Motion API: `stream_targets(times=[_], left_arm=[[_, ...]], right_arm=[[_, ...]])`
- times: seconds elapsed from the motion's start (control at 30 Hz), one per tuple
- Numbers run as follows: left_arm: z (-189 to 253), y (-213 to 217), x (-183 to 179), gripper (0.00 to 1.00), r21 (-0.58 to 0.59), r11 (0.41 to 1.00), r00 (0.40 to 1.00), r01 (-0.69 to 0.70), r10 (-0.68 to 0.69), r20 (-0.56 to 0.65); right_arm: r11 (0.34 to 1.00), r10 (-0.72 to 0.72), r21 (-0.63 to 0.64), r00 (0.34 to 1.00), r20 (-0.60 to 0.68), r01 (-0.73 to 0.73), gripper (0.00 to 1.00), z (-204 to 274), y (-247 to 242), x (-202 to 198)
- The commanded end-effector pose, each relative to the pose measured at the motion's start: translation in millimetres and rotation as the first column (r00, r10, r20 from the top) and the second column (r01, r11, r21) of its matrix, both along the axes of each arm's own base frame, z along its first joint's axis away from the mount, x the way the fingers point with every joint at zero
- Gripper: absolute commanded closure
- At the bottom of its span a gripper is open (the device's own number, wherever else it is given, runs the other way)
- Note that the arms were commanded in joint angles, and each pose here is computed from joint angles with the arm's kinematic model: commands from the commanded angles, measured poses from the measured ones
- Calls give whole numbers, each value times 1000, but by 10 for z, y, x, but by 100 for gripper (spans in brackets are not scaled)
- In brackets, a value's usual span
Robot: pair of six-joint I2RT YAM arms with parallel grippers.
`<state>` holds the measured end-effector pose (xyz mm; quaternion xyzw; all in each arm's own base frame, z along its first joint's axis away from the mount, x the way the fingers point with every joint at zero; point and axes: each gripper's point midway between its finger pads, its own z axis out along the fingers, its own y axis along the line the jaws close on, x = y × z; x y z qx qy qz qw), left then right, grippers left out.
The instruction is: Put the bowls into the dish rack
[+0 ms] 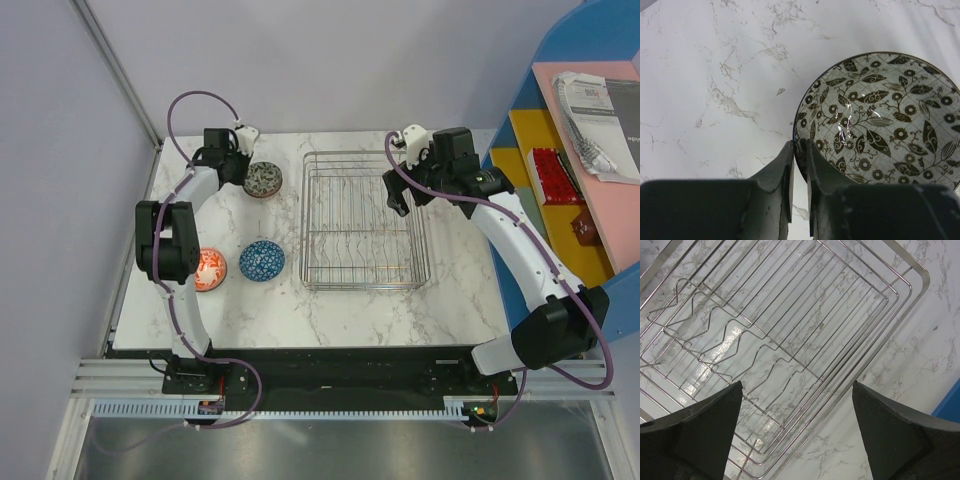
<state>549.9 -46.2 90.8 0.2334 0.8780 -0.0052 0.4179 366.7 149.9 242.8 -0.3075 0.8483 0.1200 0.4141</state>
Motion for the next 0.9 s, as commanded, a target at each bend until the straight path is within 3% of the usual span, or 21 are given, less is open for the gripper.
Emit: stream_targets(times=[0.0, 0.17, 0.87], left_arm=[[275, -60, 89, 84, -19, 1000, 998, 17, -15, 55], [347, -66, 77, 98, -23, 1000, 998, 17, -16, 62], [784, -272, -65, 98, -123, 989, 992, 83, -71, 100]], right_arm=[[1000, 11, 22, 1000, 25, -11, 2, 93, 41, -42], [1000, 11, 23, 1000, 26, -12, 2, 99, 39, -48], [1000, 14, 25, 1000, 28, -15, 2, 115, 62, -51]])
